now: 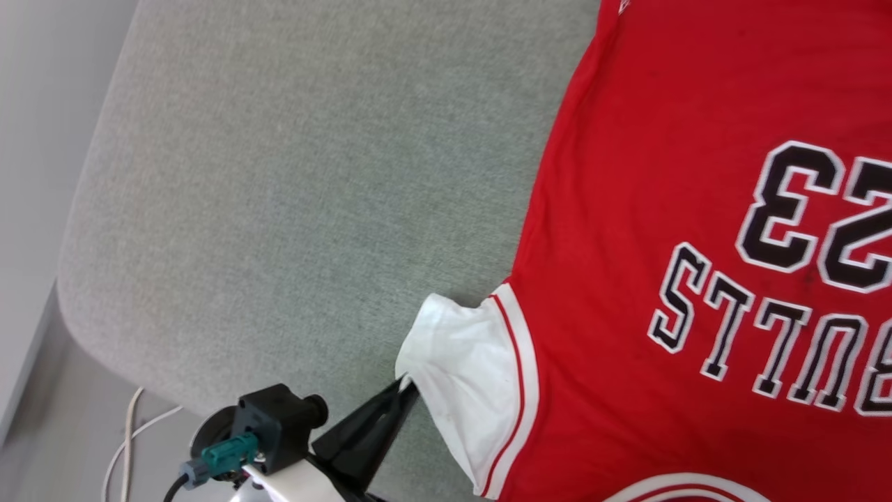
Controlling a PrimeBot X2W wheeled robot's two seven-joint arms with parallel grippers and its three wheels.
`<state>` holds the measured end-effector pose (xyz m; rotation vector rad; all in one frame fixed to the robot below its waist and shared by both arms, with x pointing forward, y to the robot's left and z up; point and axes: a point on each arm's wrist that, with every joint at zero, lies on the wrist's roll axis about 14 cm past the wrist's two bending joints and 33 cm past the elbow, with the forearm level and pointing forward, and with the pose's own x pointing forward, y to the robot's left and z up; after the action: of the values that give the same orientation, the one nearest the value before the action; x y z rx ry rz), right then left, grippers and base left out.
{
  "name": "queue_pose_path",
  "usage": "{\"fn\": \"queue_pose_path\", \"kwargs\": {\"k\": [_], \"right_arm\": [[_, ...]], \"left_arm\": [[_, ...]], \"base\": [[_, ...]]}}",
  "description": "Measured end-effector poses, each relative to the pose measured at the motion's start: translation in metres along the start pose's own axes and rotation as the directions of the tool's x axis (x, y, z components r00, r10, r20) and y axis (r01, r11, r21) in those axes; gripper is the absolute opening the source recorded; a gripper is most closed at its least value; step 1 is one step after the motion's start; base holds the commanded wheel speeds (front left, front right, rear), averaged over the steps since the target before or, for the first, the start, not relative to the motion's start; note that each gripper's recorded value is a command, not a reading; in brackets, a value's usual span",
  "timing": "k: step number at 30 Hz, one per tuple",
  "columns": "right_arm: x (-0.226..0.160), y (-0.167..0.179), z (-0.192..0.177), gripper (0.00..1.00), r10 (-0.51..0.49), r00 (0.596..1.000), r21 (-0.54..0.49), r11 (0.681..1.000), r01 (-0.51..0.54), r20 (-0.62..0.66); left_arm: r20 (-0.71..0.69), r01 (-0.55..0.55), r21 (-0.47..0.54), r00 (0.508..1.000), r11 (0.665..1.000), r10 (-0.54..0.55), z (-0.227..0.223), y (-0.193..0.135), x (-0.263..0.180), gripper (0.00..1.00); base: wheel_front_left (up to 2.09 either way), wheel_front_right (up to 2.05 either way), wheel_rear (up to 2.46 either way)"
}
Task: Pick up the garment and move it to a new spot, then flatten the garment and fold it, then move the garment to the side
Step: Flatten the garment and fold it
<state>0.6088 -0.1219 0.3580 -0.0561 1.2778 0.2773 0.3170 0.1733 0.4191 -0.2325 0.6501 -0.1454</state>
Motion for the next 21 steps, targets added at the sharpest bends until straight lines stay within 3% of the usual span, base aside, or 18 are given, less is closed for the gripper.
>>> {"fn": "queue_pose_path", "kwargs": {"k": [21], "right_arm": [[-0.098,-0.033,-0.147,0.00,0.008,1.000,0.068,0.998,-0.010,0.023]], "left_arm": [[0.119,0.063,0.035,0.991,0.997,-0.067,0.020,-0.007,-0.018,0.00]], "base": [[0.00,0.00,0.00]]}}
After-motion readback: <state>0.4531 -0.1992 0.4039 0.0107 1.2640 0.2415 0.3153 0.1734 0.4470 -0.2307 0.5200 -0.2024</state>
